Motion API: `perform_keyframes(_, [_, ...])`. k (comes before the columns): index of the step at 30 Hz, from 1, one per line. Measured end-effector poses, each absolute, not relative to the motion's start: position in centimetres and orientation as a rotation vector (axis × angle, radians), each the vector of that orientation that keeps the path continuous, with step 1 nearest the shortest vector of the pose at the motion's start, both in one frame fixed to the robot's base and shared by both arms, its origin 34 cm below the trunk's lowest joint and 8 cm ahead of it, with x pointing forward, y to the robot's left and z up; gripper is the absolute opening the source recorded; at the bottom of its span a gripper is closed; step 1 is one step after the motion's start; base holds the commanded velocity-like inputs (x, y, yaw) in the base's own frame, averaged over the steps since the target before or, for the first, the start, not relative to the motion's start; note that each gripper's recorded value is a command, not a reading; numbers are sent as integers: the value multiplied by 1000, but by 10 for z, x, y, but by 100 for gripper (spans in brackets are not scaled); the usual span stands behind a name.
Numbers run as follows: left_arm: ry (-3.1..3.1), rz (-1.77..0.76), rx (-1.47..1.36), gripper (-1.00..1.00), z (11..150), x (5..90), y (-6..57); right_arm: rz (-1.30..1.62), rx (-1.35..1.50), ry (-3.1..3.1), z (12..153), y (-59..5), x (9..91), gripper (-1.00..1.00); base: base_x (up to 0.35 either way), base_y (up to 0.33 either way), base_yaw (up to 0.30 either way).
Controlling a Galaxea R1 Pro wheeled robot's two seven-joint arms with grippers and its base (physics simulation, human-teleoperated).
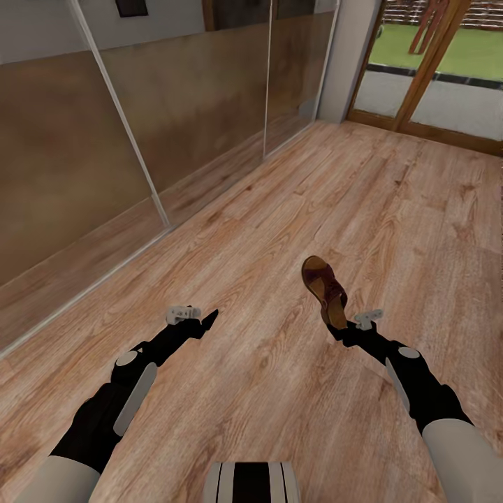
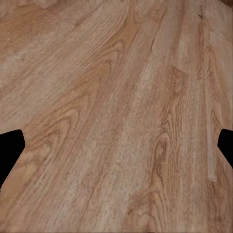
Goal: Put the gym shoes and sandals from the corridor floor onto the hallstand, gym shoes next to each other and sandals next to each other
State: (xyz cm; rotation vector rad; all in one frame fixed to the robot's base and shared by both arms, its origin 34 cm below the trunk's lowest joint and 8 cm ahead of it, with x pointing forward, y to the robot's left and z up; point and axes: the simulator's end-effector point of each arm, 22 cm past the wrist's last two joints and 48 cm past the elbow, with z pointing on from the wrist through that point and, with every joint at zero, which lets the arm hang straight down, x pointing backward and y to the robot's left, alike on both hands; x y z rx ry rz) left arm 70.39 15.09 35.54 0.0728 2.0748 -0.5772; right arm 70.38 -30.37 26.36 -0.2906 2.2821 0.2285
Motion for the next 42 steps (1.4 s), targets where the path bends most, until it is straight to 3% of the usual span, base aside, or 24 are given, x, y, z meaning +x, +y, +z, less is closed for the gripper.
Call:
perform_keyframes(7, [2107,-588,87,100,368,701,148,277,-277,2230,289,-272,714,-100,0,0,0])
perform_keyframes(42, [1915,-557,140,100,497,715,148,243,-284,2030,423,-272,745,-100,0,0,0])
